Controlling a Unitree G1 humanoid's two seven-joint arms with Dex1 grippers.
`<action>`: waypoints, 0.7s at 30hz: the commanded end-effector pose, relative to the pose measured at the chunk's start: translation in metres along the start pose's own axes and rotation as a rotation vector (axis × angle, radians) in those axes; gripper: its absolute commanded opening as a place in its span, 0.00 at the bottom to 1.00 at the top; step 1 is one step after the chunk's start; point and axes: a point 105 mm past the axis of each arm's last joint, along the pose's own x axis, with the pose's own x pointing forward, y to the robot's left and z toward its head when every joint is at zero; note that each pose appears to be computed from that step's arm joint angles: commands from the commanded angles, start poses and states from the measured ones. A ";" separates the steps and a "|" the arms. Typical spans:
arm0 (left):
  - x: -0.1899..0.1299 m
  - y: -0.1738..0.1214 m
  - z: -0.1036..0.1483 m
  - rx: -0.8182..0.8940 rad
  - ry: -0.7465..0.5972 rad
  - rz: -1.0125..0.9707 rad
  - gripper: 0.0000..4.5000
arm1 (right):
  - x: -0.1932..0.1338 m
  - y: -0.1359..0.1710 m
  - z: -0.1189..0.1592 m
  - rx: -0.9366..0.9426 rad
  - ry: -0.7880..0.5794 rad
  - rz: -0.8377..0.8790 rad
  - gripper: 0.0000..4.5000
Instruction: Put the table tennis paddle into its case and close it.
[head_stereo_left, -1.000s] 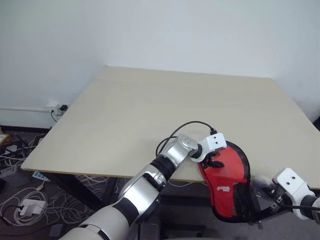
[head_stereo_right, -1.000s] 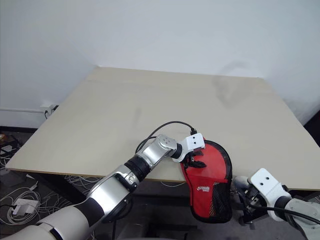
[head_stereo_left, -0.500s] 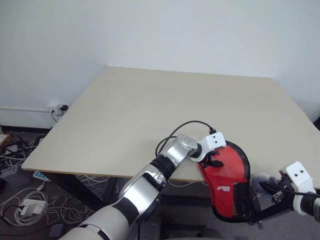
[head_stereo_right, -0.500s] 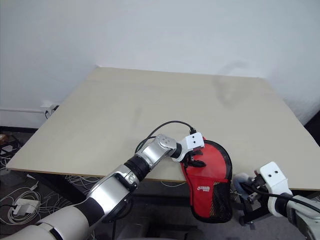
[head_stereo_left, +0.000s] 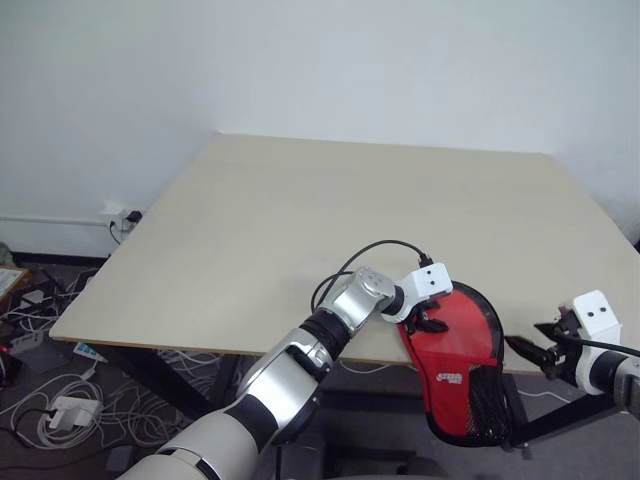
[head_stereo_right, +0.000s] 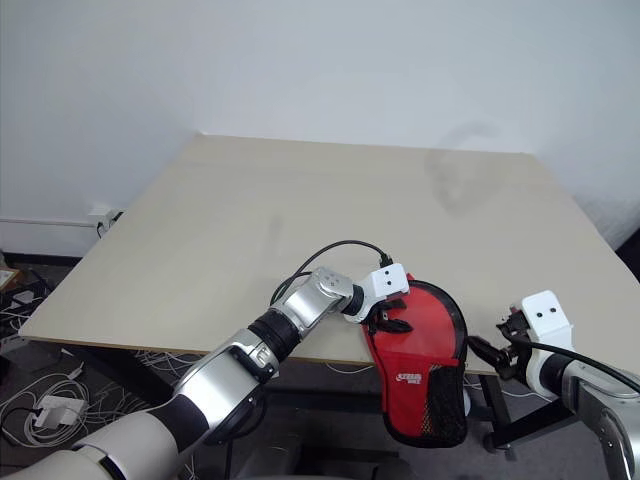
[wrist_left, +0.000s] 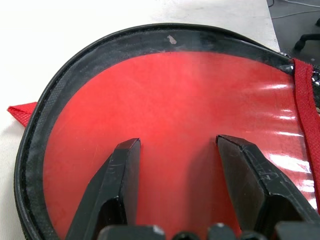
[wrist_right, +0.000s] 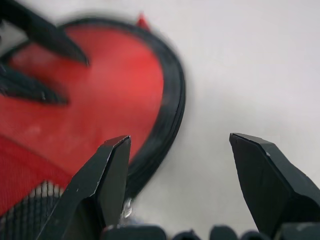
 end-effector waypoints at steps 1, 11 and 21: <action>0.016 -0.014 0.008 0.004 0.023 -0.037 0.56 | -0.016 -0.003 0.001 -0.021 0.033 0.034 0.76; 0.016 -0.015 0.005 0.015 0.026 -0.033 0.56 | -0.045 0.000 -0.048 -0.100 0.212 0.129 0.76; 0.014 -0.016 0.004 0.024 0.030 -0.046 0.56 | -0.017 0.010 -0.084 -0.133 0.233 0.127 0.76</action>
